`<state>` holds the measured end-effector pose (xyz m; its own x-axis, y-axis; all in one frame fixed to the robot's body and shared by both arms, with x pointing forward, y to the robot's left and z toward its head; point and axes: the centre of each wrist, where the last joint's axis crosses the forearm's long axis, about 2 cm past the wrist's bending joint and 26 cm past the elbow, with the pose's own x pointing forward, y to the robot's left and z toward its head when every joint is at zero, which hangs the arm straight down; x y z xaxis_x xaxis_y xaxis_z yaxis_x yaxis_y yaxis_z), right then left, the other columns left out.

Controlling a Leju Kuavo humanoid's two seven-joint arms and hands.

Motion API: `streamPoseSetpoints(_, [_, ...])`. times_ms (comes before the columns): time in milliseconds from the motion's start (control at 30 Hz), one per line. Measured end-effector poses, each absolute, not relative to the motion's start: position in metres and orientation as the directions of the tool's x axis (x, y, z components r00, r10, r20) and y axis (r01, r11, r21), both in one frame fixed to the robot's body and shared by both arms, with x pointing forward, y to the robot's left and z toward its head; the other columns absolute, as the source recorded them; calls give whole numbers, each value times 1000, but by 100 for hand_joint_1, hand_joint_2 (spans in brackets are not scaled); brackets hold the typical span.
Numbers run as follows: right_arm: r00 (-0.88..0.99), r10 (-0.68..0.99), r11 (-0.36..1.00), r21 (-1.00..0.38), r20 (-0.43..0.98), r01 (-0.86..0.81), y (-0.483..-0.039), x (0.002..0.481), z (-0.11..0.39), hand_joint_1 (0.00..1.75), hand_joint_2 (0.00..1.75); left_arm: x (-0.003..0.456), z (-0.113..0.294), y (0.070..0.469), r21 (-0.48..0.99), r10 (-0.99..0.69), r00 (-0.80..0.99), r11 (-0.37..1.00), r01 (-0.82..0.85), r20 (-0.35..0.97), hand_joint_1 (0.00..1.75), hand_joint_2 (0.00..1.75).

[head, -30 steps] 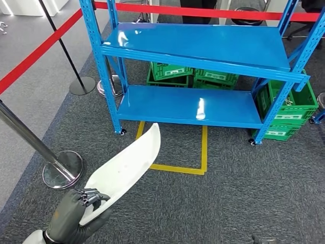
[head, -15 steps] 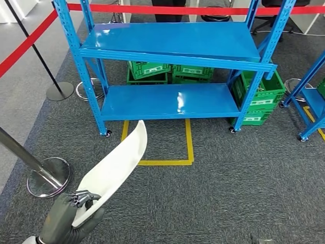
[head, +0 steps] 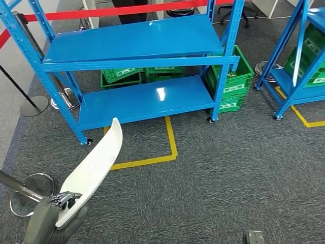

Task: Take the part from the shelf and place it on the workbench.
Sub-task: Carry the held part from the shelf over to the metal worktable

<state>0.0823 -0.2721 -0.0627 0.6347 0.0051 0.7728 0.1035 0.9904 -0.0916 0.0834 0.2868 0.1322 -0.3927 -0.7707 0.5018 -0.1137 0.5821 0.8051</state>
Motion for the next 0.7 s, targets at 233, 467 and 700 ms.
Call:
streamPoseSetpoints(233, [641,27,993,-95,767,72,-270,82,-63,0,0,86,133,290,808,-781,-381,575,-128,495,169,175])
streamPoseSetpoints(467, [644,22,992,-98,765,83,-270,79,-63,0,0,82,132,290,802,-778,-364,585,-123,512,169,175])
streamPoseSetpoints(700, [648,-17,986,-93,761,135,-283,54,-59,0,0,86,135,270,799,-768,-400,587,-129,500,169,175])
